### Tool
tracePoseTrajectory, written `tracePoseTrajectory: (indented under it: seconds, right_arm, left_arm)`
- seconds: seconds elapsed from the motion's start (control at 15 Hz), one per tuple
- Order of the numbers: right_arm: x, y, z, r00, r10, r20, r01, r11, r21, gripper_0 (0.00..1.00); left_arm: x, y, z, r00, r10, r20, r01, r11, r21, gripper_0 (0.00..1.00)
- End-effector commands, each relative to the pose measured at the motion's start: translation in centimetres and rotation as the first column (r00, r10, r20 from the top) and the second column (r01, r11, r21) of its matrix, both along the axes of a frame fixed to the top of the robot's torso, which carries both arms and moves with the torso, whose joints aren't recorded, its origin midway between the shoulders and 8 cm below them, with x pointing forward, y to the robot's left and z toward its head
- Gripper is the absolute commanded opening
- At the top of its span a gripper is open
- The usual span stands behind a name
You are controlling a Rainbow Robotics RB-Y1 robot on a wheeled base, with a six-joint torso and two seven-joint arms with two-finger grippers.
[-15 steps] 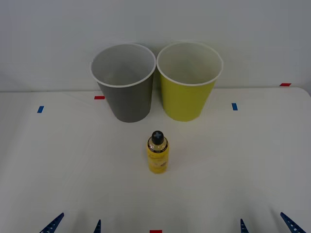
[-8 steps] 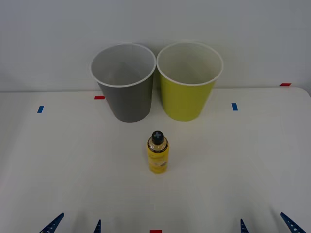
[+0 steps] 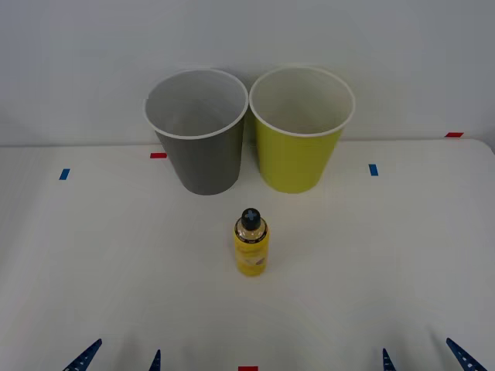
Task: Put cans in the gray bin and PET bottles in the light green bin.
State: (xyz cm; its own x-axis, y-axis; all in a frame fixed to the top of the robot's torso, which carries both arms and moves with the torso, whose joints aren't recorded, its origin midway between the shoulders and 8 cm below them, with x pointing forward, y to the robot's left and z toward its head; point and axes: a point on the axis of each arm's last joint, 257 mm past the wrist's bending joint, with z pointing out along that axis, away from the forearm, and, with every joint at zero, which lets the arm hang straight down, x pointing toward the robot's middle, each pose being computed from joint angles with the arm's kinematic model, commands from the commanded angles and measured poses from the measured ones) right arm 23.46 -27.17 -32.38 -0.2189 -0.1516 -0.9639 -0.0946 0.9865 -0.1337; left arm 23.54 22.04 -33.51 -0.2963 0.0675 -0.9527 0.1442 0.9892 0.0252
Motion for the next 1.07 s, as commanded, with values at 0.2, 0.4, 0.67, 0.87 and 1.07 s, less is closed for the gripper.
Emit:
tracePoseTrajectory:
  seconds: [0.2,0.4,0.67,0.87,1.07]
  right_arm:
    - [0.0,0.0,0.0,1.0,0.0,0.0,0.0,1.0,0.0,1.0]
    - [0.0,0.0,0.0,1.0,0.0,0.0,0.0,1.0,0.0,1.0]
    - [0.0,0.0,0.0,1.0,0.0,0.0,0.0,1.0,0.0,1.0]
    - [0.0,0.0,0.0,1.0,0.0,0.0,0.0,1.0,0.0,1.0]
    - [0.0,0.0,0.0,1.0,0.0,0.0,0.0,1.0,0.0,1.0]
  left_arm:
    - [0.0,0.0,0.0,1.0,0.0,0.0,0.0,1.0,0.0,1.0]
    - [0.0,0.0,0.0,1.0,0.0,0.0,0.0,1.0,0.0,1.0]
    - [0.0,0.0,0.0,1.0,0.0,0.0,0.0,1.0,0.0,1.0]
    - [0.0,0.0,0.0,1.0,0.0,0.0,0.0,1.0,0.0,1.0]
    - [0.0,0.0,0.0,1.0,0.0,0.0,0.0,1.0,0.0,1.0]
